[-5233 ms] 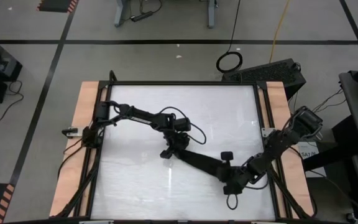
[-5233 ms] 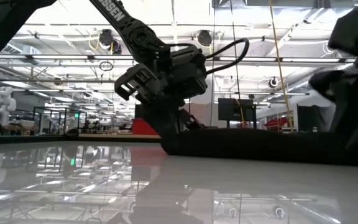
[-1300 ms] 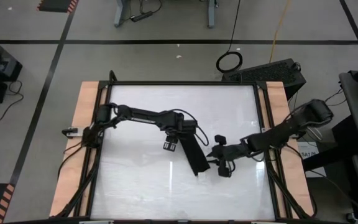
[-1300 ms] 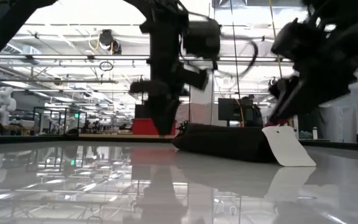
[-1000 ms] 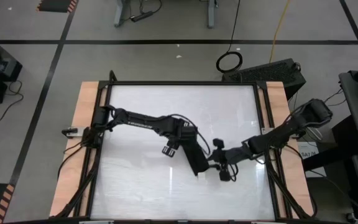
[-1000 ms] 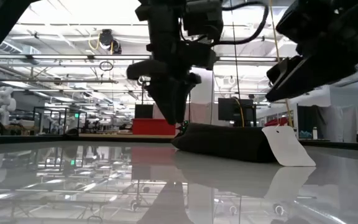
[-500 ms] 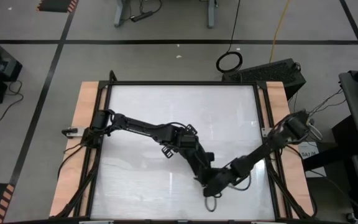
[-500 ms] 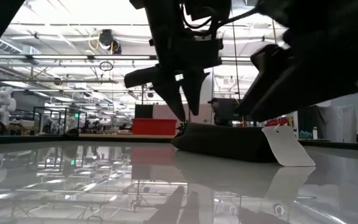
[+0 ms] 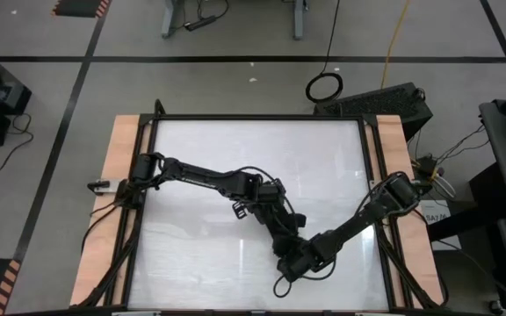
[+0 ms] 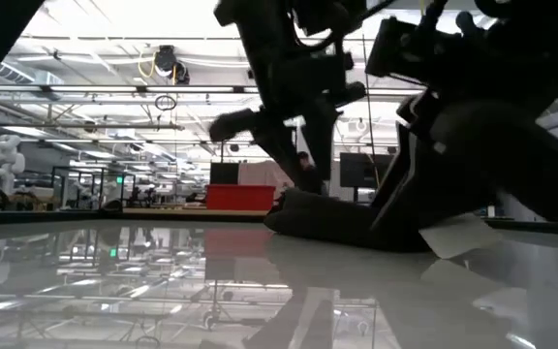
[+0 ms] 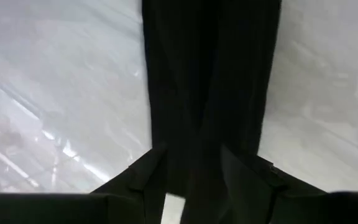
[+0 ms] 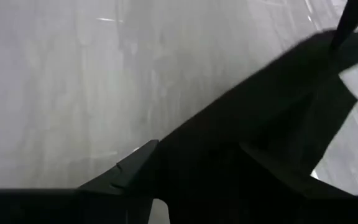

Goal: Roll towel
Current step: Roll the black towel

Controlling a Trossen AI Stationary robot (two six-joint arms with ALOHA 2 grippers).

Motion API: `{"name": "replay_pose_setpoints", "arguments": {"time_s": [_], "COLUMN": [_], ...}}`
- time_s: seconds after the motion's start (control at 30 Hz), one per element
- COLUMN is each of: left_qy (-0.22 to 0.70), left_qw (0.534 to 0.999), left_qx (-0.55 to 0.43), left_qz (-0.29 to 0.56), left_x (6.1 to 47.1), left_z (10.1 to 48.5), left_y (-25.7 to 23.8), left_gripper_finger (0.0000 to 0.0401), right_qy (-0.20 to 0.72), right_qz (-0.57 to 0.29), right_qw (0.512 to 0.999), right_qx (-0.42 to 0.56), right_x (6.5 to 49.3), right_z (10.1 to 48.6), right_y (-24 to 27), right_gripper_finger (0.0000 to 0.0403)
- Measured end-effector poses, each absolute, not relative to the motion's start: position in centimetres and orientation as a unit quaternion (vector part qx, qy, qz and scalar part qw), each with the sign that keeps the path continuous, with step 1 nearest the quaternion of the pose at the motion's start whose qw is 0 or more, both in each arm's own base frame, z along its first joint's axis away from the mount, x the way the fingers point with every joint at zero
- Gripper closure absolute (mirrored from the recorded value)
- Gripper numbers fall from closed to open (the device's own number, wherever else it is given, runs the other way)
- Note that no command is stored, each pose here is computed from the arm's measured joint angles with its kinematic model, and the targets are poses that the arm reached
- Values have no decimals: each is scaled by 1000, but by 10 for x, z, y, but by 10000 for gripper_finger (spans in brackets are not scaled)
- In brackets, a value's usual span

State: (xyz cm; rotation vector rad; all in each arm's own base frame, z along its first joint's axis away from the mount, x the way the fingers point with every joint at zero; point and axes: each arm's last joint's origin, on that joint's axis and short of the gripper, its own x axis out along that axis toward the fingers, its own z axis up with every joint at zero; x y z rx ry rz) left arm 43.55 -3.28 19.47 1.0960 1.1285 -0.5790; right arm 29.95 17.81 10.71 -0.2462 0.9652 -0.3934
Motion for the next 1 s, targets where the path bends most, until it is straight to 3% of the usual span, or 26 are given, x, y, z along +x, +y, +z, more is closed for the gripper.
{"name": "replay_pose_setpoints", "arguments": {"time_s": [0.27,0.4,0.5,0.57,0.73,1.0], "left_qy": [549,563,560,557,563,529], "left_qw": [640,650,666,678,698,720], "left_qx": [441,409,383,354,307,313], "left_qz": [-309,-306,-311,-323,-319,-322], "left_x": [438,437,437,435,430,423], "left_z": [149,146,148,149,159,188], "left_y": [-17,-18,-19,-21,-29,-61], "left_gripper_finger": [248,248,248,248,248,248], "right_qy": [460,481,505,524,537,503], "right_qz": [-230,-238,-207,-181,-142,-137], "right_qw": [851,837,831,827,829,853], "right_qx": [-108,-105,-103,-99,-66,35], "right_x": [291,284,285,284,276,242], "right_z": [101,100,100,105,126,153], "right_y": [178,177,177,178,182,161], "right_gripper_finger": [216,283,361,387,386,396]}}
